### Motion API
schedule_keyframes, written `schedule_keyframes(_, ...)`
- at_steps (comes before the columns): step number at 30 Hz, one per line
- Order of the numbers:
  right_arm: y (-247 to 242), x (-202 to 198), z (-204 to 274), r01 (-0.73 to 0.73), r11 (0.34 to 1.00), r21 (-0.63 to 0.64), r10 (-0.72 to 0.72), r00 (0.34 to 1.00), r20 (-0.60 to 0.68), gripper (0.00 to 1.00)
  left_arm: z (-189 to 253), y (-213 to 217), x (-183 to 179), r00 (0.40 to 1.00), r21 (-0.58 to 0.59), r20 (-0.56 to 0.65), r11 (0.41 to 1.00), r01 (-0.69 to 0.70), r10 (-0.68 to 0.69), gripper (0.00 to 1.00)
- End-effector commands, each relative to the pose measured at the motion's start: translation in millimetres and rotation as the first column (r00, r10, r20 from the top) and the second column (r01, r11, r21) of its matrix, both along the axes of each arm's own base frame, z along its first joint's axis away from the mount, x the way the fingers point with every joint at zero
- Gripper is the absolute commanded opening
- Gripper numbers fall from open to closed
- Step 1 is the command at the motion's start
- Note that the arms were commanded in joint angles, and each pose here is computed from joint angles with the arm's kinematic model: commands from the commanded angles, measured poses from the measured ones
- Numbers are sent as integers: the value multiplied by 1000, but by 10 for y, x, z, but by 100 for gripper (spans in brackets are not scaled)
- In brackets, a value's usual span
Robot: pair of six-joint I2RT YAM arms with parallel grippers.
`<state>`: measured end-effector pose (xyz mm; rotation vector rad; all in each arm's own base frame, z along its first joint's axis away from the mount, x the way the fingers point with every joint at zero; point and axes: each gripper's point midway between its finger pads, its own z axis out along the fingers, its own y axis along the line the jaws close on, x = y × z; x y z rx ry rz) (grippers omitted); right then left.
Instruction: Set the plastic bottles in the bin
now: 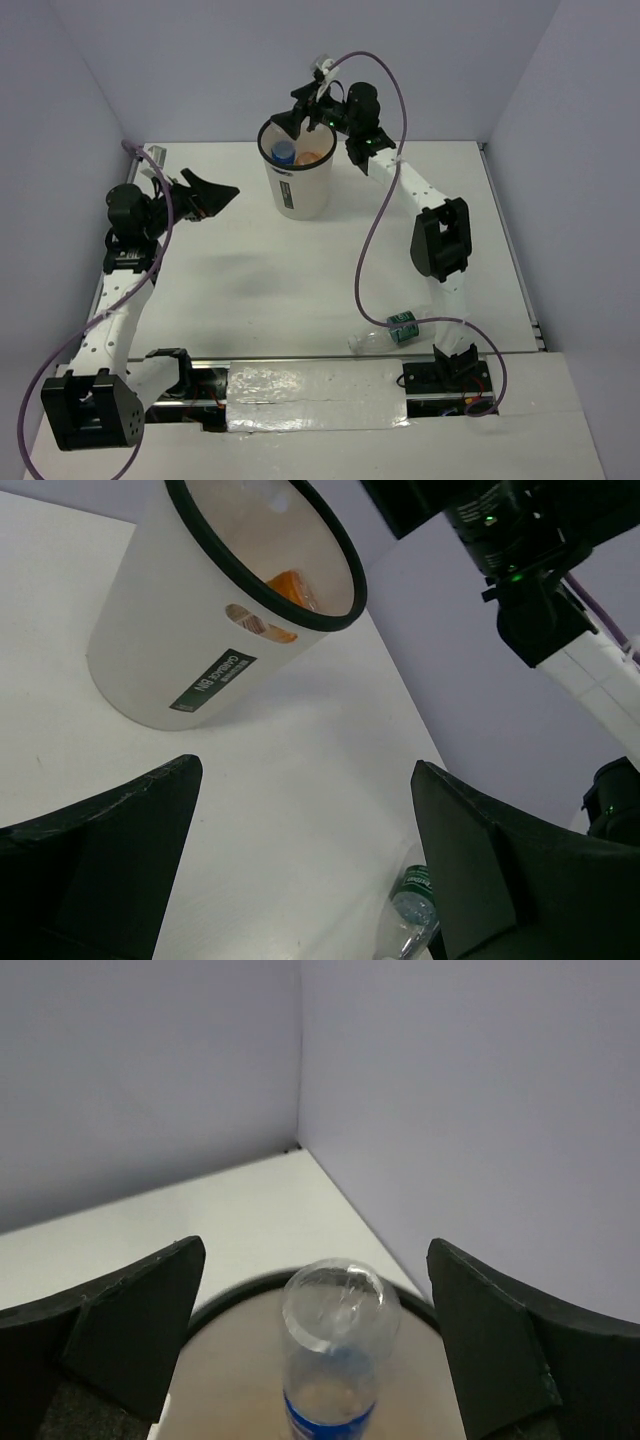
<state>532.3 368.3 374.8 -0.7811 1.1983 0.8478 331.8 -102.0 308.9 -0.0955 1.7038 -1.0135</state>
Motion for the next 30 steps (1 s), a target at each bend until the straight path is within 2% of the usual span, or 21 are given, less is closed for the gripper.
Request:
schedule_keyframes(1,-128,-41,257,56,998,2,-56,995,82,100,190,-194,-70,994,15,78,997,76,-77,99)
schedule_keyframes(6,-404,-111,485,37,998,41,-35,999,-40,100,179,-700,-147,972,87,82,973,215,-222,99)
schedule_keyframes(9,-581,-390,509,-93,995,25,95,989,-114,100,126,-983,-195,951,121,70,949,292,-302,99)
schedule_keyframes(10,-583,-574,449,-187,982,2,186,973,-140,100,84,-1053,-184,945,130,59,941,311,-321,99)
schedule_keyframes(12,-713,-801,397,-260,965,-28,251,952,-174,100,93,-1278,-268,919,165,73,914,371,-387,99)
schedule_keyframes(13,-801,-925,267,-310,950,-48,290,927,-237,100,12,-1364,-266,911,177,49,901,395,-409,99)
schedule_keyframes(14,-887,-1024,253,-311,946,-90,288,935,-208,100,-16,-1446,-278,900,210,57,886,413,-433,99)
schedule_keyframes(15,-954,-1083,183,-310,944,-111,279,932,-233,100,32,-1608,-359,876,230,70,862,452,-478,99)
schedule_keyframes(16,-1075,-1111,-51,-299,941,-160,249,929,-273,100,-104,-1705,-355,865,247,27,842,480,-501,99)
schedule_keyframes(18,-1223,-1247,-71,-276,940,-202,215,935,-281,100,-111,-1966,-474,817,302,38,786,540,-576,99)
schedule_keyframes(19,-1307,-1324,-188,-275,938,-212,192,920,-342,100,-248,-2085,-476,796,316,4,756,573,-605,98)
schedule_keyframes(20,-1439,-1353,-234,-249,940,-233,160,926,-343,100,-375,-2222,-596,756,346,-26,703,621,-655,98)
schedule_keyframes(21,-1509,-1390,-280,-241,941,-237,144,920,-364,100,-345,-2320,-621,735,364,-24,679,638,-678,97)
schedule_keyframes(22,-1586,-1441,-447,-241,942,-236,124,898,-422,100,-536,-2430,-615,714,376,-73,643,667,-697,97)
schedule_keyframes(23,-1714,-1462,-438,-211,948,-239,93,900,-426,100,-677,-2484,-671,685,402,-115,597,694,-719,97)
schedule_keyframes(24,-1793,-1464,-486,-186,952,-245,62,895,-442,100,-625,-2628,-740,654,416,-110,563,714,-748,97)
schedule_keyframes(26,-2001,-1487,-596,-138,959,-246,4,879,-477,100,-934,-2781,-801,601,422,-202,485,766,-774,97)
schedule_keyframes(29,-2348,-1431,-687,-39,965,-260,-100,860,-501,100,-998,-3153,-969,507,430,-222,383,818,-833,96)
schedule_keyframes(30,-2443,-1408,-734,-5,962,-274,-142,846,-513,100,-1175,-3213,-1029,476,415,-276,343,843,-835,96)
